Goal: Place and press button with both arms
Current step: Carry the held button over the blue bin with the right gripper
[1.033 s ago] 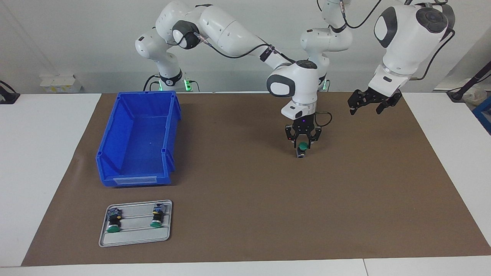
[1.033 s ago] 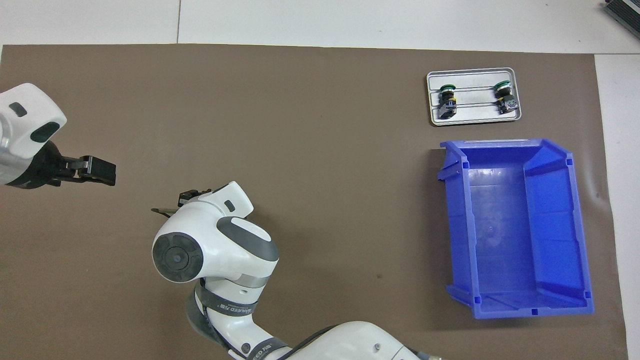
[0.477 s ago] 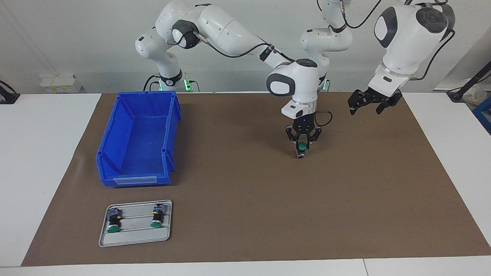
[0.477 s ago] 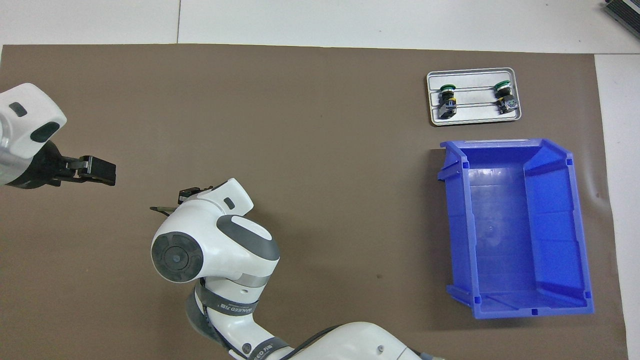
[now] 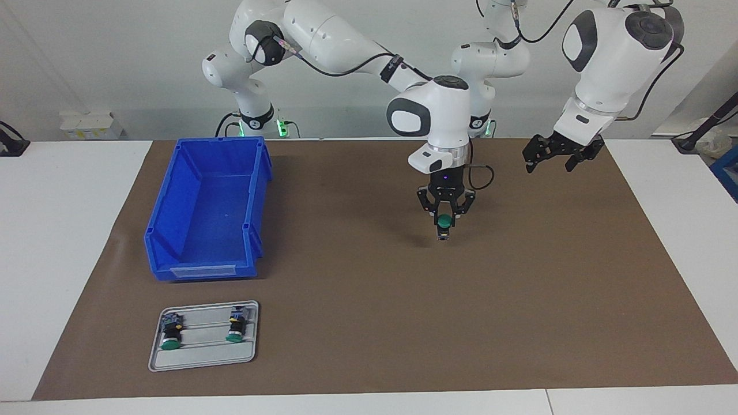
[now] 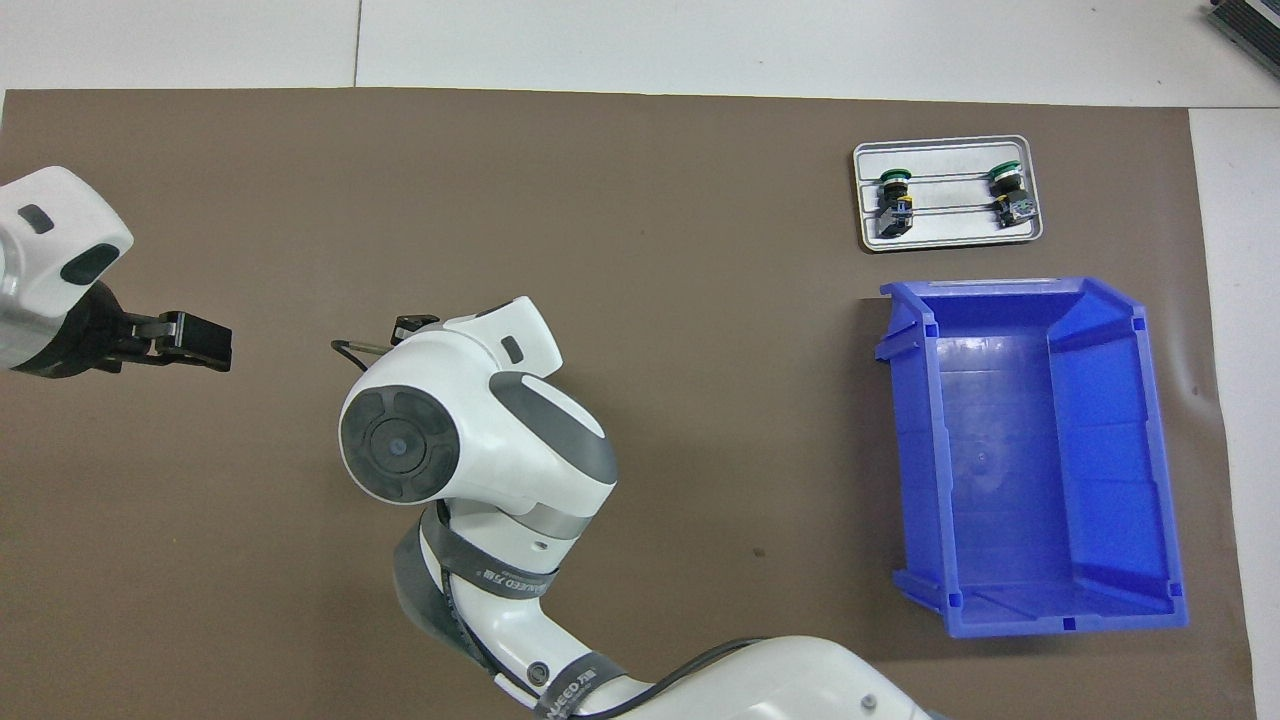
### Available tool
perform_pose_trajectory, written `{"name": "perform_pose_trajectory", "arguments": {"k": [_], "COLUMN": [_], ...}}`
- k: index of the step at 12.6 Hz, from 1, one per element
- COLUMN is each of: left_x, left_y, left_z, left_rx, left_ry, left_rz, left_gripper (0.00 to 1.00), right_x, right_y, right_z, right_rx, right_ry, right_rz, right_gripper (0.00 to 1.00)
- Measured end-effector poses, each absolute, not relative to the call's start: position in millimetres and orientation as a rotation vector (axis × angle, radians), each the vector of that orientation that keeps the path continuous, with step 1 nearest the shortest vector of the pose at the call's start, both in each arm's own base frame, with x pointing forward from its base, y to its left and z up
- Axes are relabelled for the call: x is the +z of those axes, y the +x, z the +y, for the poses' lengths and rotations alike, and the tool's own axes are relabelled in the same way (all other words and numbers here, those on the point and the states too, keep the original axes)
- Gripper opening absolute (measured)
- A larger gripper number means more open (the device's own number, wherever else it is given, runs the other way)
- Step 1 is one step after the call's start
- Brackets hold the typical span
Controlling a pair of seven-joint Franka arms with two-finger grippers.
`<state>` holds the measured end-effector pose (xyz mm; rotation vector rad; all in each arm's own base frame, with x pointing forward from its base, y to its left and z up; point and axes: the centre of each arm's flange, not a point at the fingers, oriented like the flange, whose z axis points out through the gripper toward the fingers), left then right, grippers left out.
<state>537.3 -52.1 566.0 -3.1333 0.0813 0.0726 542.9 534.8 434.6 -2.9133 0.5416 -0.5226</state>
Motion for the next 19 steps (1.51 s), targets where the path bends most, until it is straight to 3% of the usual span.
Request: {"name": "perform_pose_trajectory", "arguments": {"k": [7, 12, 19], "left_x": [566, 566, 566], "left_y": [537, 537, 537], "left_z": [-52, -52, -52], "left_rx": [0.073, 0.073, 0.073], "left_ry": [-3.133, -3.133, -3.133], "left_rz": [0.081, 0.081, 0.081], "left_gripper": [1.0, 1.0, 1.0], "right_x": [522, 547, 547], "right_y": [597, 630, 601], "right_z": [367, 242, 88], "right_rx": [-0.308, -0.206, -0.064], "right_ry": [-3.02, -3.104, -3.02], "right_rz": [0.463, 0.092, -0.557], "right_gripper": [0.41, 0.41, 0.41]}}
